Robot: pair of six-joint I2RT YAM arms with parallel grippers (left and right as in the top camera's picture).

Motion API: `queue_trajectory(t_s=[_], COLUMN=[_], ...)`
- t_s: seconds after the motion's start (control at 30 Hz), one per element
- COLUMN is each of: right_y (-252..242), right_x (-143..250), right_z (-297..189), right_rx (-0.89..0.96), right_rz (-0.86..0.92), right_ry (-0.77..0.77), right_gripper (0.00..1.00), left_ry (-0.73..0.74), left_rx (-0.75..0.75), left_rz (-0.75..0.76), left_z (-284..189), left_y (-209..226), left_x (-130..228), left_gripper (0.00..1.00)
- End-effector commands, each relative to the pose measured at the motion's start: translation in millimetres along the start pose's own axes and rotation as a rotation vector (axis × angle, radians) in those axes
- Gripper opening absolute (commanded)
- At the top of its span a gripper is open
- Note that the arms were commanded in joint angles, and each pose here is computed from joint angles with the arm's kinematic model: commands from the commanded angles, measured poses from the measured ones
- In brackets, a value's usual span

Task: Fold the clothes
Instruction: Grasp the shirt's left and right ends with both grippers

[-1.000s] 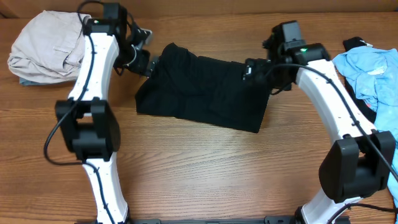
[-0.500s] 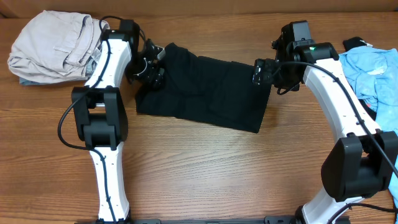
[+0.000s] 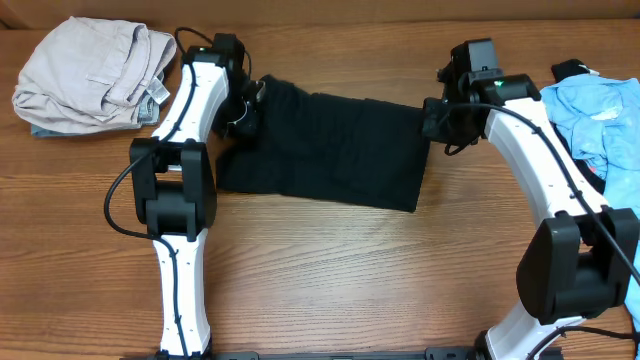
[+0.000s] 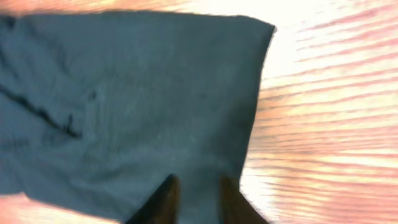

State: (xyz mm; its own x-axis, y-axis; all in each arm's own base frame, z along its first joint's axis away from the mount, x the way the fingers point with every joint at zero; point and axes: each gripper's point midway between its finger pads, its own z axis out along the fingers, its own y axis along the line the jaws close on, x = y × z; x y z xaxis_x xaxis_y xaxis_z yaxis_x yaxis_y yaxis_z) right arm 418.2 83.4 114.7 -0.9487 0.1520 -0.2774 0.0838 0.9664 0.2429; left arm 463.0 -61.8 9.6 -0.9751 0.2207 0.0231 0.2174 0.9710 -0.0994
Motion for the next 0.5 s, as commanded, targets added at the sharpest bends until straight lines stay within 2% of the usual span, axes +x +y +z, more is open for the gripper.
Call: queue_trajectory(t_s=[0.0,0.07,0.27,0.47], right_y=[2,3,4,-7], right_x=[14,19,35,52], right_z=[20,30,68,106], right_rx=[-0.046,-0.069,-0.125,-0.101], right_rz=[0.010,0.018,0.047,0.090], right_ry=[0.046,0.053,0.109,0.192], right_gripper=[0.08,0.04,0.04,0.04], left_ry=[-0.008,-0.014,-0.061,-0.081], left_rx=[-0.049,-0.049,-0.052,-0.050], left_rz=[-0.064,-0.059,-0.016,0.028], left_z=[-22,-42,-94,-116], left_y=[9,5,-19,-61], left_x=[-2,-1,-1,0], left_gripper=[0.04,0.04,0.04,0.04])
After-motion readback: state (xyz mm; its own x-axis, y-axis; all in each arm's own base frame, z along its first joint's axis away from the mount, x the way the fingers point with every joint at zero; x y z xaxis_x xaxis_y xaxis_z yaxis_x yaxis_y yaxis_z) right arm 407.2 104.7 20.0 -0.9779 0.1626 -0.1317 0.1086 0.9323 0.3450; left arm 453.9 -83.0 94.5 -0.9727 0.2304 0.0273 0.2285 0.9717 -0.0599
